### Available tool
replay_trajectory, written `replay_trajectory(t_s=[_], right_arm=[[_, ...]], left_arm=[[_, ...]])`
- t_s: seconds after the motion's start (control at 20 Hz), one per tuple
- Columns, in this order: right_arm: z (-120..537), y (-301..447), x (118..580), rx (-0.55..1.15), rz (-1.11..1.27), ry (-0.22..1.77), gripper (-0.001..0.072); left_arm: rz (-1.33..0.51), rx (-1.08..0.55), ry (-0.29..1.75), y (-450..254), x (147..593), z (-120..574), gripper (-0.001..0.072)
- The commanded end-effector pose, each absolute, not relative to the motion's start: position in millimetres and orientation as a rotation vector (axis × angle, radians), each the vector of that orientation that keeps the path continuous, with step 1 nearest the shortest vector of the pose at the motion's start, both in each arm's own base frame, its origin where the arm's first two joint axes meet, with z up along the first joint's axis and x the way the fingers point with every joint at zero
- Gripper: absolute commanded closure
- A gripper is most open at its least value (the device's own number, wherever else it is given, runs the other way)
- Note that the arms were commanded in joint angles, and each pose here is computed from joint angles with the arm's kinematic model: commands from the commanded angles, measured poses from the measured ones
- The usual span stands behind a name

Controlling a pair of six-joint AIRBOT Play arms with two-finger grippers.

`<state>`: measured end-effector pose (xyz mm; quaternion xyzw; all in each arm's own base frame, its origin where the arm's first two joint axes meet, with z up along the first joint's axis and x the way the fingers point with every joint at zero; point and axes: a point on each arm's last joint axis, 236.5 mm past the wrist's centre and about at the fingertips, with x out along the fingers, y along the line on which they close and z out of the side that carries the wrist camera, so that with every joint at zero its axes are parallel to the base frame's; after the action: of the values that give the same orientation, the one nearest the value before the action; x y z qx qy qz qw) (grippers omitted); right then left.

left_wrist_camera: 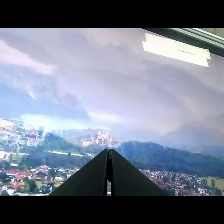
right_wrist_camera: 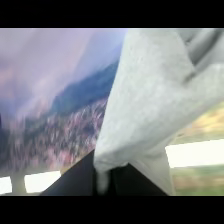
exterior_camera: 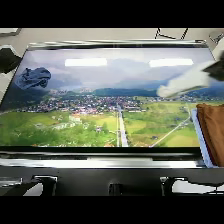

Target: Fold the clothes and pants, and hang the long-sleeved shirts on hangers.

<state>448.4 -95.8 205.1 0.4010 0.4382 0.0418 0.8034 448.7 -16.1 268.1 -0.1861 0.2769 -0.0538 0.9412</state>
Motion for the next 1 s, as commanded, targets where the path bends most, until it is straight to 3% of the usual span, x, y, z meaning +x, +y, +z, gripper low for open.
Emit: replay_trajectory(t_s=[0.0,0.4,0.6,0.85,0.95], right_arm=[[227,-190,415,1.002,-0.155,0.811,0.0665],[242,-288,319,1.14,-0.505,0.672,0.0664],[206,-286,250,1.154,-0.676,0.907,0.0664],[174,-288,217,1.123,-0.803,1.015,0.0663],[146,-286,183,1.106,-0.913,1.126,0.0663]], left_arm=[[-0.11,-0.378,0.565,-16,449,268,0.0688],[-0.117,-0.351,0.563,-16,449,268,0.0688],[-0.118,-0.348,0.562,-16,449,268,0.0689],[-0.125,-0.342,0.563,-18,449,268,0.0689],[-0.136,-0.323,0.563,-21,449,268,0.0688]])
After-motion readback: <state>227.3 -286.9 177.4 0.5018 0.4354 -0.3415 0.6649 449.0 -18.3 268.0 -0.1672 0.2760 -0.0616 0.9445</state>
